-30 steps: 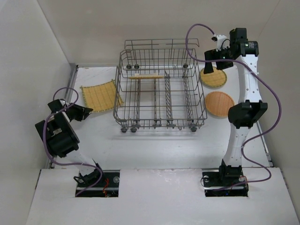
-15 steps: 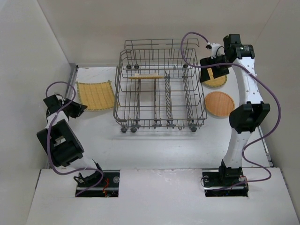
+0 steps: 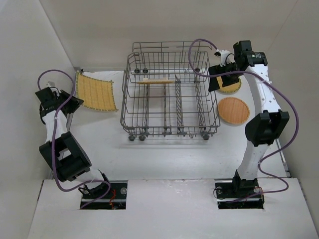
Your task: Load the plates into the dish rack
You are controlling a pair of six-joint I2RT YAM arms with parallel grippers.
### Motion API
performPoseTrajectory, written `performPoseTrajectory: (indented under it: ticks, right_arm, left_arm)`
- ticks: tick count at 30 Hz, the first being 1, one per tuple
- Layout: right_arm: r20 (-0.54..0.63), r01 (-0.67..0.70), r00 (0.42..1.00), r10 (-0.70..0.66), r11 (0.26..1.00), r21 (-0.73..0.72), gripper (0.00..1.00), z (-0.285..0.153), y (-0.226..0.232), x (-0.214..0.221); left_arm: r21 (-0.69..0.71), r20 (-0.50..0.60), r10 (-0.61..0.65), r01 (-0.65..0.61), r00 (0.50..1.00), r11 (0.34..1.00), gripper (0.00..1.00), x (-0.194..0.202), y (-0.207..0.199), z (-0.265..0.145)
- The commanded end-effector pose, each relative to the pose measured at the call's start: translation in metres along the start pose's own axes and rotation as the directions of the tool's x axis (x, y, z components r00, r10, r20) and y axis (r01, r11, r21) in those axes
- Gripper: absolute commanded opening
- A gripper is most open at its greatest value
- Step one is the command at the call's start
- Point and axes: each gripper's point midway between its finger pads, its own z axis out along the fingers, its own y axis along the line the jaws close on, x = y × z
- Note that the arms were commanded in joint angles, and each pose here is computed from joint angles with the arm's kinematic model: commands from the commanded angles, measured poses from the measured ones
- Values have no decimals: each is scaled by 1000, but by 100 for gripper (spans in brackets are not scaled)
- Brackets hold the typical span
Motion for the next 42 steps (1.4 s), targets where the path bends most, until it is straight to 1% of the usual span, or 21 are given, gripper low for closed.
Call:
performPoseTrajectory:
  ticks: [1, 4, 7, 11, 26, 33, 38, 42]
  right_arm:
    - [130, 75, 989, -70, 997, -33, 99, -15, 24, -30]
    - [144, 75, 987, -67, 996, -49, 99, -16, 28, -32]
    - [149, 71, 987, -62, 996, -60, 99, -15, 30, -33]
    - [150, 74, 987, -64, 995, -64, 99, -13, 32, -33]
    - [185, 96, 980, -78, 991, -93, 100, -15, 41, -41]
    - [189, 103, 978, -83, 990, -98, 99, -15, 41, -42]
    - [191, 105, 978, -85, 989, -101, 99, -15, 42, -43]
    - [191, 104, 978, -83, 989, -103, 99, -14, 43, -41]
  left_arm:
    - [94, 95, 111, -120, 989, 988, 1, -31, -45, -26]
    - [108, 123, 148, -161, 981, 981, 1, -42, -58, -34]
    - [136, 151, 211, -232, 966, 963, 1, -48, -82, -44]
    - [165, 198, 257, -291, 946, 942, 1, -59, -110, -59]
    - [231, 371, 295, -395, 880, 889, 1, -102, -181, -122]
    - [282, 436, 307, -452, 846, 846, 1, -116, -218, -151]
    - [336, 441, 330, -494, 835, 802, 1, -108, -248, -161]
    - [384, 424, 345, -511, 838, 769, 1, -93, -268, -161]
